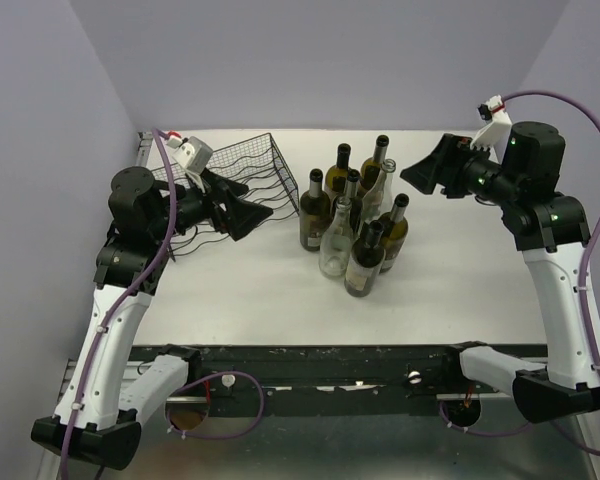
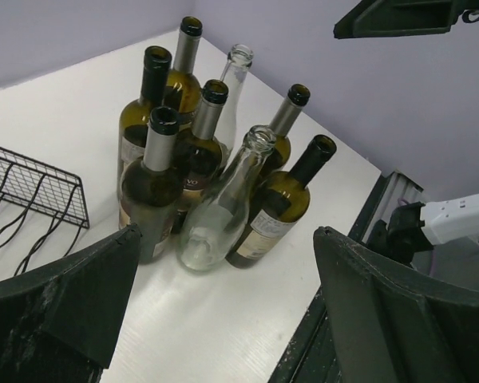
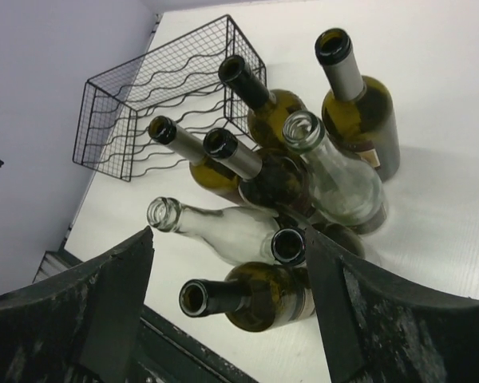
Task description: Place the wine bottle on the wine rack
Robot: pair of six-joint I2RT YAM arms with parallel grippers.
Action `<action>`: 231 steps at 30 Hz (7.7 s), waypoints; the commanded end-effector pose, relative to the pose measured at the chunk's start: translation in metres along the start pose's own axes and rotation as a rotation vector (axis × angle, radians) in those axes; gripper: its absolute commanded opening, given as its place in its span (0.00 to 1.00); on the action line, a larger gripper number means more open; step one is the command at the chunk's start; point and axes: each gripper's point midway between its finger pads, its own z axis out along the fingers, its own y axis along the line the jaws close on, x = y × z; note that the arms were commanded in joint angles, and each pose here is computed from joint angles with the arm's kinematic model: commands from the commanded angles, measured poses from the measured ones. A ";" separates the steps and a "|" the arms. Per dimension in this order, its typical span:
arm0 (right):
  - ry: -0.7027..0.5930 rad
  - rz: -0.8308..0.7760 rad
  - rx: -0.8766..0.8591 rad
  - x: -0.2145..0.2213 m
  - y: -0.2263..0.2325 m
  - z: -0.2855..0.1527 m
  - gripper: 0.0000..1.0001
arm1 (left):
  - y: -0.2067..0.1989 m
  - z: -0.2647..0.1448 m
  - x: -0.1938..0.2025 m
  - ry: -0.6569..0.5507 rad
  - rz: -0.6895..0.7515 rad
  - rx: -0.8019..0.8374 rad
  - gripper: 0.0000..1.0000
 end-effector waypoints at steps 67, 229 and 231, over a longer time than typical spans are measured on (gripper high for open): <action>0.372 -0.368 0.108 0.119 0.053 0.025 0.01 | 0.019 0.015 0.030 -0.018 0.082 -0.069 0.99; 0.494 -0.399 -0.281 0.297 0.227 0.132 0.01 | -0.047 -0.122 -0.076 -0.406 0.564 -0.356 0.99; 0.471 -0.376 -0.268 0.310 0.231 0.141 0.01 | -0.048 -0.125 -0.077 -0.421 0.542 -0.363 0.99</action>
